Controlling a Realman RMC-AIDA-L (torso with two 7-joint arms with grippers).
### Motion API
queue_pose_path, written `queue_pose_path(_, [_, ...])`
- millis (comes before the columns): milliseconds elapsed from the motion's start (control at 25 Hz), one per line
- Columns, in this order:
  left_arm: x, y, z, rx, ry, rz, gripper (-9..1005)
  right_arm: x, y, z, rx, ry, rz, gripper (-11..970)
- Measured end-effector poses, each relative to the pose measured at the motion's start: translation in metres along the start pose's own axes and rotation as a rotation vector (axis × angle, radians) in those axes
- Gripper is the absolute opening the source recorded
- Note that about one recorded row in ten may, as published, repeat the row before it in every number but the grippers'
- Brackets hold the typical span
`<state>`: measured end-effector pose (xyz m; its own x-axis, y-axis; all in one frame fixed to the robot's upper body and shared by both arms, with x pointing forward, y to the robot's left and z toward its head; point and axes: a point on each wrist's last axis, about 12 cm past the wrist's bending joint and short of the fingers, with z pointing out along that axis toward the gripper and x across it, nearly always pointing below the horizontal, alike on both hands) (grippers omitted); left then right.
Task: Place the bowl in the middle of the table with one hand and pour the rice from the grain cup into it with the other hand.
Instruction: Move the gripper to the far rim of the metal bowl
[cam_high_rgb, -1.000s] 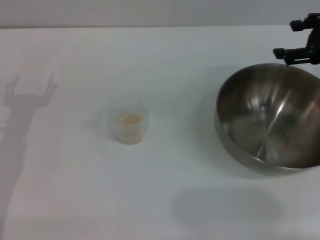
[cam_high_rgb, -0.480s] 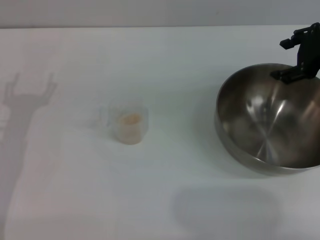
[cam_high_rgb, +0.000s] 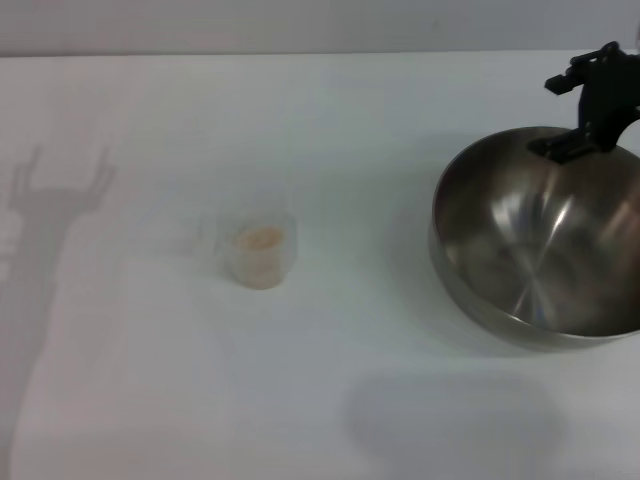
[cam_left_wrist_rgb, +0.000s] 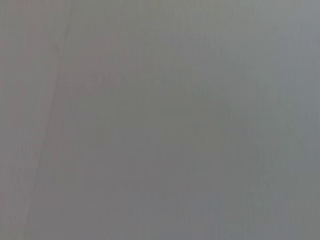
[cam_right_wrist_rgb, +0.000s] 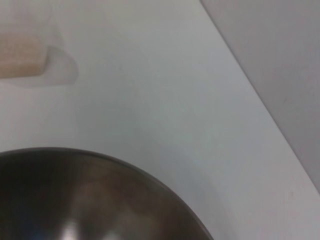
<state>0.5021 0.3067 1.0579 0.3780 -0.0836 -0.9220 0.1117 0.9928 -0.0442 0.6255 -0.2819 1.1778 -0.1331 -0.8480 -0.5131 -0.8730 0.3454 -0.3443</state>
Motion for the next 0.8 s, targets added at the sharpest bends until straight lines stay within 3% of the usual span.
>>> queue_pose_path(320, [0.000,0.001,-0.002,-0.002,0.004,-0.010,836,-0.003,-0.003,0.024,-0.049,0.027,-0.020,769])
queue_pose_path(800, [0.000,0.001,-0.003,-0.003,0.004,-0.012,834,-0.003,-0.006,0.033,-0.097,0.041,-0.031,768])
